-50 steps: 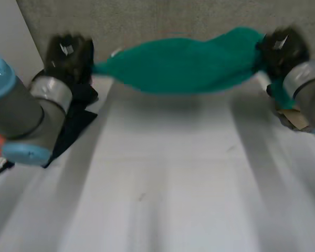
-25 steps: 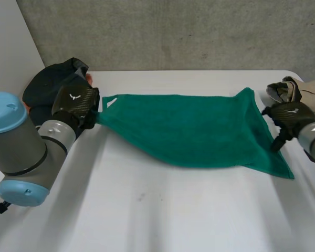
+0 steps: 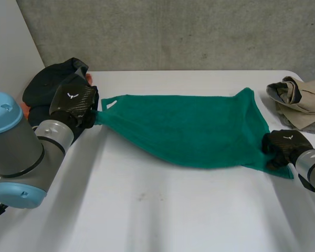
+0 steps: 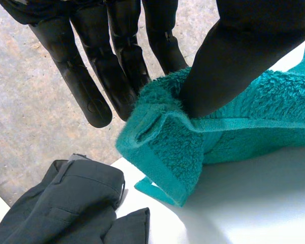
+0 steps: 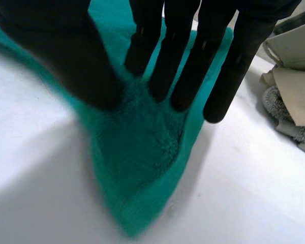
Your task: Fold the laundry.
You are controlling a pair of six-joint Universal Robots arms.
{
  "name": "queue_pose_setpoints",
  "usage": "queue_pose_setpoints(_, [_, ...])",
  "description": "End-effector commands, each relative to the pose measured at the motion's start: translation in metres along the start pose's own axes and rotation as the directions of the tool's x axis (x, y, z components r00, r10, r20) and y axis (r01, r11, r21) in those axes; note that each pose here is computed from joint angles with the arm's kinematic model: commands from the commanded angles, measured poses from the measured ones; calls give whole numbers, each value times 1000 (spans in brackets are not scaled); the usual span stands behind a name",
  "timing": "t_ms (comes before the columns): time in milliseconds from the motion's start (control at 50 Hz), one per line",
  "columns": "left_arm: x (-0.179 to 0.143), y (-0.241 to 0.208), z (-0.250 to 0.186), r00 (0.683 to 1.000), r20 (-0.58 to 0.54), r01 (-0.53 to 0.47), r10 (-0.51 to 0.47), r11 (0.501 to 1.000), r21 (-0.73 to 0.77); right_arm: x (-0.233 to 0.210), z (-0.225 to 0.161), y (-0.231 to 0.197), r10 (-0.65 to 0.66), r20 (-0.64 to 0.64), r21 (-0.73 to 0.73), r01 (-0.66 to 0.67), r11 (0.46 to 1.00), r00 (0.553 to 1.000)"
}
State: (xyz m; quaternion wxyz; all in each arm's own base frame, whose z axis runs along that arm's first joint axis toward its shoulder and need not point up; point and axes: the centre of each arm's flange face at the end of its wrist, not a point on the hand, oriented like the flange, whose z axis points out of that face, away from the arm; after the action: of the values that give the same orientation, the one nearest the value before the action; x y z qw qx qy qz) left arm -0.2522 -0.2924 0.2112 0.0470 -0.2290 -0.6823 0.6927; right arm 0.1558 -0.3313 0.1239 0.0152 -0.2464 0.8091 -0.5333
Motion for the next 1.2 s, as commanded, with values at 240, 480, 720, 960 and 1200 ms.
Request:
queue_pose_setpoints(240, [-33, -58, -32, 997, 69, -24, 22, 999, 35, 32, -57, -81, -217, -106, 75, 225, 971, 970])
queue_pose_setpoints(480, [-39, -90, -90, 985, 0, -173, 175, 973, -151, 40, -131, -137, -464, -121, -1, 468, 884, 877])
queue_pose_setpoints(720, [-21, -7, -15, 964, -110, -264, 241, 918, -298, 17, -58, -87, -477, 40, -179, 476, 861, 878])
queue_pose_setpoints(960, [-52, -93, 98, 936, 267, -314, 229, 884, 346, 43, -4, -209, -231, -491, 354, 435, 828, 840])
queue_pose_setpoints(1200, [-67, -149, 99, 927, 372, -302, 55, 698, 649, 60, -35, -274, 72, -570, 688, 428, 586, 818])
